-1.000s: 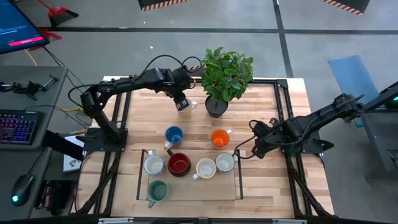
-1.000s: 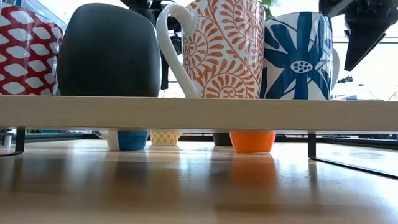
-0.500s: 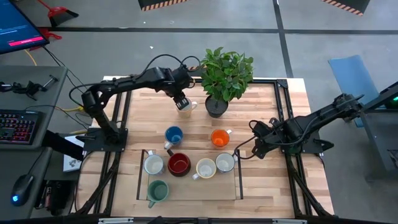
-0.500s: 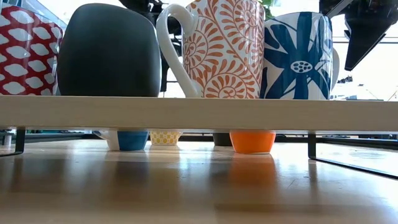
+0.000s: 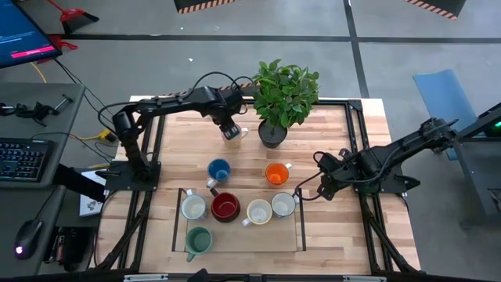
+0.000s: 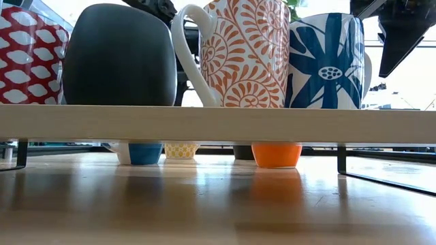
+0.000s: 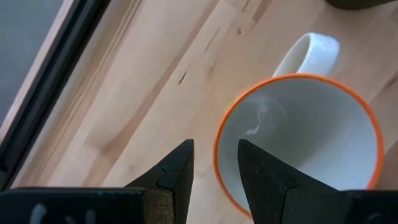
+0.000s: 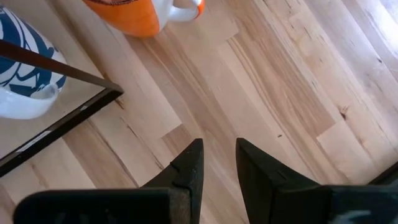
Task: Place coffee mugs
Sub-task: Put the white-yellow pattern mug on the shelf
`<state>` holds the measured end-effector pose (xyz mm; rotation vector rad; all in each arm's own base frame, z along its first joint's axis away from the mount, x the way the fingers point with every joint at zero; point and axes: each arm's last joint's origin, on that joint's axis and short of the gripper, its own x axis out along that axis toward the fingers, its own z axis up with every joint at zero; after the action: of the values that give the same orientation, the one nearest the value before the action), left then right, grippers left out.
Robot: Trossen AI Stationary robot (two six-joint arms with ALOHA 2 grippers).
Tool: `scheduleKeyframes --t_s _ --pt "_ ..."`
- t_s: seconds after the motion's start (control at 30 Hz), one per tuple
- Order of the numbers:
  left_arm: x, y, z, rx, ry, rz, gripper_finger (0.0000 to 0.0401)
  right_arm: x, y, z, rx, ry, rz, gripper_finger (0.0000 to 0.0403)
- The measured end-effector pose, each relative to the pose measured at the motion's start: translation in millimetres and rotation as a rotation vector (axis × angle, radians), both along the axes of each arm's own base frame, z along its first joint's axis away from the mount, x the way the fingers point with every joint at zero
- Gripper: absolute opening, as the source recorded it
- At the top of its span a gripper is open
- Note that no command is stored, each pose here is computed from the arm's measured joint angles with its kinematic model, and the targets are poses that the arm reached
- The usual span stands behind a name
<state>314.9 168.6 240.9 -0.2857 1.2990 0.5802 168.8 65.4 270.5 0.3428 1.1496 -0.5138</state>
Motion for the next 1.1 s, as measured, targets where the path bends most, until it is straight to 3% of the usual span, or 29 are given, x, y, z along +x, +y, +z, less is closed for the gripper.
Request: scheduleKeyframes --t_s 1.1 --pt "-0.1 5.1 -5.9 0.003 0.018 0.031 0.0113 0.4 1.0 -0.1 0.033 0.000 -0.015 0.0071"
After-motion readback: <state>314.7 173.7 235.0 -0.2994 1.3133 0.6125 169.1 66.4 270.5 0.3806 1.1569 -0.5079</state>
